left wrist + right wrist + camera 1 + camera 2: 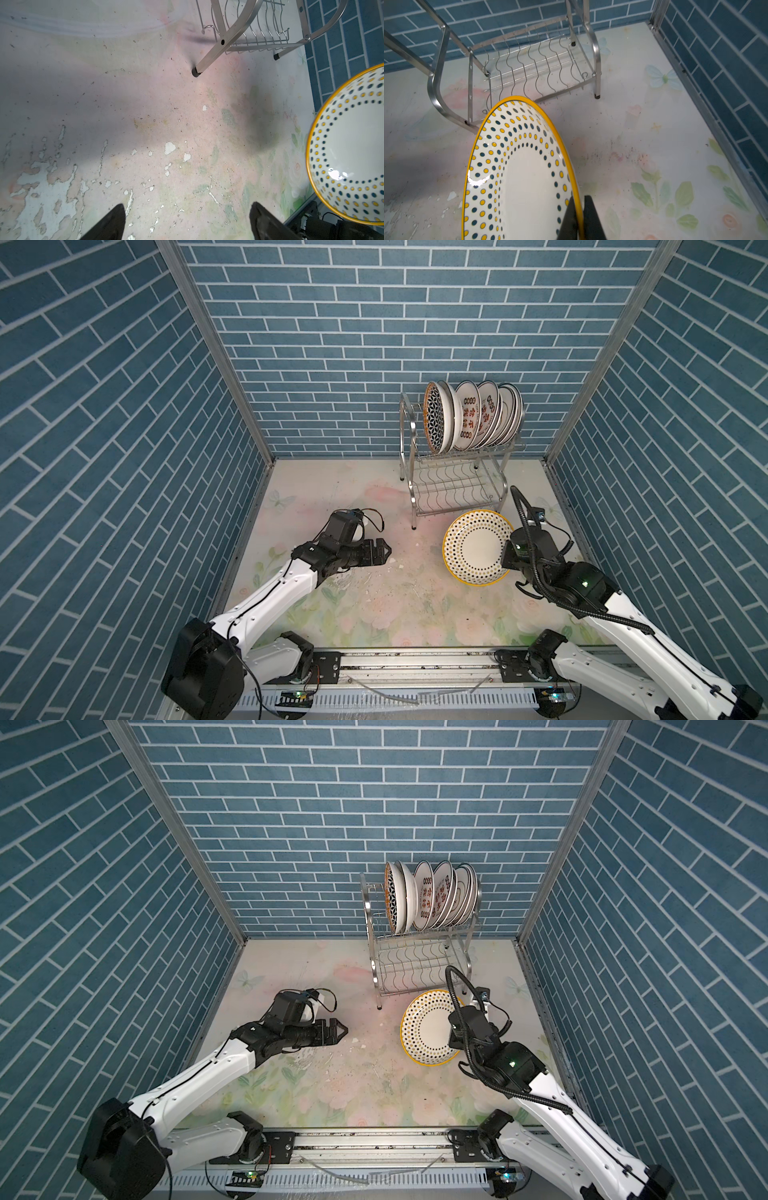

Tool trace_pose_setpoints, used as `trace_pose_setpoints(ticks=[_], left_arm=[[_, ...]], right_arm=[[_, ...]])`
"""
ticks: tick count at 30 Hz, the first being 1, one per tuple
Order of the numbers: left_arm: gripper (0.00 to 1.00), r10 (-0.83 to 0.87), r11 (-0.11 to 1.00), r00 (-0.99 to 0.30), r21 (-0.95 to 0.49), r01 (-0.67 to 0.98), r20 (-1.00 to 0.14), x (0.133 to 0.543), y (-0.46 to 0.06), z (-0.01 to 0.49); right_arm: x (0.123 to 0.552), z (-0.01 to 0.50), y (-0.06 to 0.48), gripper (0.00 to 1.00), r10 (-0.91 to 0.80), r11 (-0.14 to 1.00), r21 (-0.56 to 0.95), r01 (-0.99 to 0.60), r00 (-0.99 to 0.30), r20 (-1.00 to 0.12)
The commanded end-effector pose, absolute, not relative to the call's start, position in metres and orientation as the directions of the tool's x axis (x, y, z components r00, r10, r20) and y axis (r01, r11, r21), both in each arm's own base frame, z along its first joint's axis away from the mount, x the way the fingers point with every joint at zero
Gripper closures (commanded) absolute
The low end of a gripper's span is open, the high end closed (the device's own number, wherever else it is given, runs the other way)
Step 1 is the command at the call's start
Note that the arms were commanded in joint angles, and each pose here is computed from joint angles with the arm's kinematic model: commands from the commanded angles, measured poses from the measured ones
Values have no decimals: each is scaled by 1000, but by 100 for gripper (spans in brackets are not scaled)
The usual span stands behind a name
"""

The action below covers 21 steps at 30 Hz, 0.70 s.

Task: Unload the plates from the dish rack
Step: Place the plate at the middle-right of the table.

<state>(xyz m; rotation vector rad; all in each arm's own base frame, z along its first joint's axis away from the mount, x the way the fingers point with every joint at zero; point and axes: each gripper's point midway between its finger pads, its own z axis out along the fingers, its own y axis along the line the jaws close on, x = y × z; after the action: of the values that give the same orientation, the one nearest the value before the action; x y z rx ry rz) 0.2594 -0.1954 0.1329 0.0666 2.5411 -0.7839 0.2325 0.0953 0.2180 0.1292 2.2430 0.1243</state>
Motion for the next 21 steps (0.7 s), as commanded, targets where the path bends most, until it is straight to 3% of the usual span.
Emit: trace_pose_setpoints(ticks=[1,9,21], left_arm=[[7,-89,810,-889,-552,198,-449,257,-203,132],[7,-91,762,-906,-615,204,-413,258,-219,123],[9,-105,734,-924,-656,178,-368,259,-227,105]], right_arm=[[249,230,134,100,362,907,420,40,-583,-727],[262,193,197,100,389,819,573,-28,-707,-591],[266,160,231,100,397,746,665,-40,-775,-492]])
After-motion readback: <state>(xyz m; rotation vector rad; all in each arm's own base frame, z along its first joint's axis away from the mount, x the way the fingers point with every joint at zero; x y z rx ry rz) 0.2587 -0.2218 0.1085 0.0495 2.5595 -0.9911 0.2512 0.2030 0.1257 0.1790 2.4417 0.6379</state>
